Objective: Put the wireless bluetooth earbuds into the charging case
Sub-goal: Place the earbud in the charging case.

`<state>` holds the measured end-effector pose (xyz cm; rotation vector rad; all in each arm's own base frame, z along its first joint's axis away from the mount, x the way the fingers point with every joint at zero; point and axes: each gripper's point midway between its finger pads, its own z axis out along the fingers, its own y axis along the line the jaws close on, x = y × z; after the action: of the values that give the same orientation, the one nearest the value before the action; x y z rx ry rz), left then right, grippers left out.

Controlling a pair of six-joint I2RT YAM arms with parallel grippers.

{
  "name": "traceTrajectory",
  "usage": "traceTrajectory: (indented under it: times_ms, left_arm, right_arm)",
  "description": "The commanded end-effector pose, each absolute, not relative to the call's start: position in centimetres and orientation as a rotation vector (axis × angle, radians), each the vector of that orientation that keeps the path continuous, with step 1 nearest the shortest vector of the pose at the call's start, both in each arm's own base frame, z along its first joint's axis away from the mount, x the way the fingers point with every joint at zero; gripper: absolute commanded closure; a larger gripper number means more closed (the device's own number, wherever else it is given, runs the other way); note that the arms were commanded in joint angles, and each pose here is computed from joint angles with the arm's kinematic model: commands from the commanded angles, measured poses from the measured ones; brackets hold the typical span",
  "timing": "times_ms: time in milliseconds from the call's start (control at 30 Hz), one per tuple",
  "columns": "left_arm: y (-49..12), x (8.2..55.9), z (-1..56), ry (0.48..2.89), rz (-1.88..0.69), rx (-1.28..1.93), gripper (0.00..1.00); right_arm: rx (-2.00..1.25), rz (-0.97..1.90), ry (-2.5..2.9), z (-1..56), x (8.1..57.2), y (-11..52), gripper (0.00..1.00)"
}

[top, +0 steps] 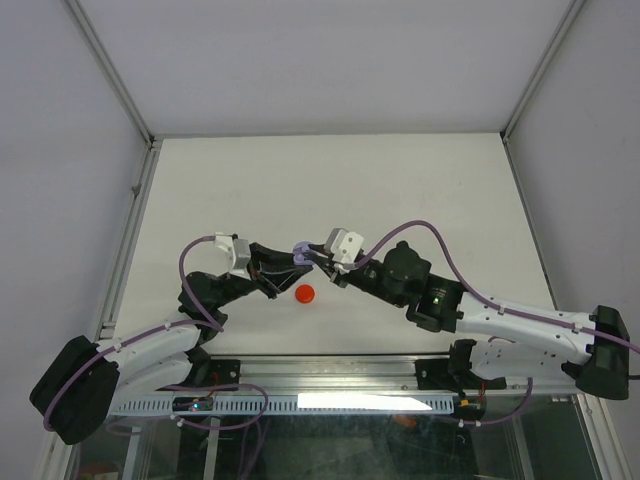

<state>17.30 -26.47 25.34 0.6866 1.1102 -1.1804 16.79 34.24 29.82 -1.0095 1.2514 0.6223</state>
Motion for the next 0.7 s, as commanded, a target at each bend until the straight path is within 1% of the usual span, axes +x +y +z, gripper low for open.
traceTrajectory:
  times_ms: [0,400,600,667]
  left_arm:
    - [-26.3,16.3,28.6,0.985,-1.205,0.683,0.9]
    - [-26.0,16.9,28.9,1.024,-1.265,0.577,0.91]
    - [-25.8,17.0,29.0,1.024,-1.278,0.553,0.91]
    - [-25.8,16.8,29.1,1.014,-1.28,0.557,0.91]
  right_arm:
    - [-0.963,0.622,1.189,31.6,16.9,34.4,0.94]
    - [-0.975,0.676,1.181,31.6,15.9,34.3,0.93]
    - [-0.999,0.703,1.182,30.9,15.4,34.6,0.91]
    - [-1.002,0.711,1.192,30.6,15.4,34.8,0.87]
